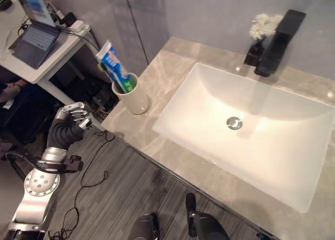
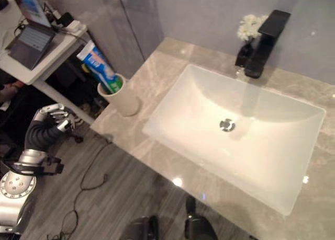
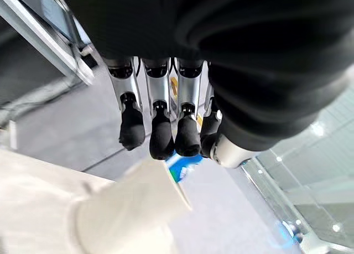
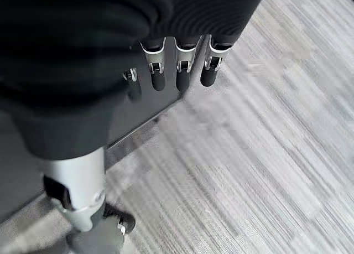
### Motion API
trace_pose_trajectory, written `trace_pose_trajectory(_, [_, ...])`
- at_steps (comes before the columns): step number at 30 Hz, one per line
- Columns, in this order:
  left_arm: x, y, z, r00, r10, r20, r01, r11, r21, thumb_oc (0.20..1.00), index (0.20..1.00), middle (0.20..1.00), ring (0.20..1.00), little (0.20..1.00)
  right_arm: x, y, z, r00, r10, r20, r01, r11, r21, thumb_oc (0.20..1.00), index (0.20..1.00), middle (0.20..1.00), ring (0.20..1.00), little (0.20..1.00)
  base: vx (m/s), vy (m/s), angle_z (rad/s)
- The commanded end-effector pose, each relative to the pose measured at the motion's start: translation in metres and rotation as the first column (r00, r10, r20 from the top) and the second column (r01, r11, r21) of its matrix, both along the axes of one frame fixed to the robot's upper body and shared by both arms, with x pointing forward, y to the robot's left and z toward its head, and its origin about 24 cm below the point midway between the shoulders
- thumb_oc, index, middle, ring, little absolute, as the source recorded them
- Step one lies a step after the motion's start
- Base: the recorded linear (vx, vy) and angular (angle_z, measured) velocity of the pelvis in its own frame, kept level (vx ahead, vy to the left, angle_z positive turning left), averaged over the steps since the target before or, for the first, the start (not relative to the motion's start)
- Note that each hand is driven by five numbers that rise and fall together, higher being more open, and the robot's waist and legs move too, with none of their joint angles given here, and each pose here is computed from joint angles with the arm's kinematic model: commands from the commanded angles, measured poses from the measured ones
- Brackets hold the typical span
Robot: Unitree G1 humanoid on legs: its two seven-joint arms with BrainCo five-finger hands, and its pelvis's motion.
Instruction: Put brush and paste in cup on sink, flatten towel.
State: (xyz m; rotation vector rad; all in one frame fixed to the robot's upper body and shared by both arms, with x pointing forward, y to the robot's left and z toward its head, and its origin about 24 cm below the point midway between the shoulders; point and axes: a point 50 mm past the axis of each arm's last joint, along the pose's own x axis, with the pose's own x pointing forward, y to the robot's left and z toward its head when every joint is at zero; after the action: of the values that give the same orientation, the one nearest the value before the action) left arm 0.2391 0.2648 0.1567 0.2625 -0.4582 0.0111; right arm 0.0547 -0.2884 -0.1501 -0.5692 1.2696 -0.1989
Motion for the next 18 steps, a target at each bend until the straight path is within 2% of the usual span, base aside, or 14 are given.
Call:
trace_pose_trajectory(1, [-0.014,0.004,0.017,0.993,0.024,0.118,-0.022,0.999,-0.023,0.2,0.2,0.2,0.2,0.2,0.005,-0.031,0.015,0.999,-0.017,0.051,0.023,0.994,-0.111,1.0,1.0,1.0,1.0,1.0,0.24,0.151,-0.61])
trace_pose_trajectory(6, [-0.022,0.006,0.016,0.998,-0.011,0.067,0.009,0.999,0.036,0.2,0.2,0.2,0.2,0.2,0.009,-0.028,0.015,0.999,0.01,0.05,-0.005,0.995,-0.098,1.0,1.0,1.0,1.0,1.0,0.17,0.2,-0.62])
trace_pose_trajectory(8, [-0.024,0.007,0.02,0.997,-0.024,0.069,0.02,0.998,0.051,0.2,0.2,0.2,0.2,0.2,0.02,-0.022,0.015,0.995,0.07,0.07,-0.064,0.994,-0.088,1.0,1.0,1.0,1.0,1.0,0.02,0.186,-0.37])
trace_pose_trajectory(10, [-0.025,0.004,0.021,0.996,-0.046,0.071,0.043,0.998,0.042,0.2,0.2,0.2,0.2,0.2,0.036,-0.014,0.015,0.984,0.155,0.088,-0.148,0.985,-0.088,1.0,1.0,1.0,1.0,1.0,-0.02,0.182,-0.4])
trace_pose_trajectory(14, [-0.026,-0.003,0.02,0.994,-0.083,0.066,0.08,0.996,0.037,0.2,0.2,0.2,0.2,0.2,0.052,-0.006,0.017,0.973,0.197,0.118,-0.188,0.979,-0.084,1.0,1.0,1.0,1.0,1.0,-0.01,0.09,-0.03])
trace_pose_trajectory(18, [-0.029,-0.015,0.004,0.984,-0.176,-0.019,0.176,0.984,-0.026,0.2,0.2,0.2,0.2,0.2,0.071,0.004,0.018,0.95,0.281,0.136,-0.27,0.958,-0.095,1.0,1.0,1.0,1.0,1.0,-0.02,0.045,0.15])
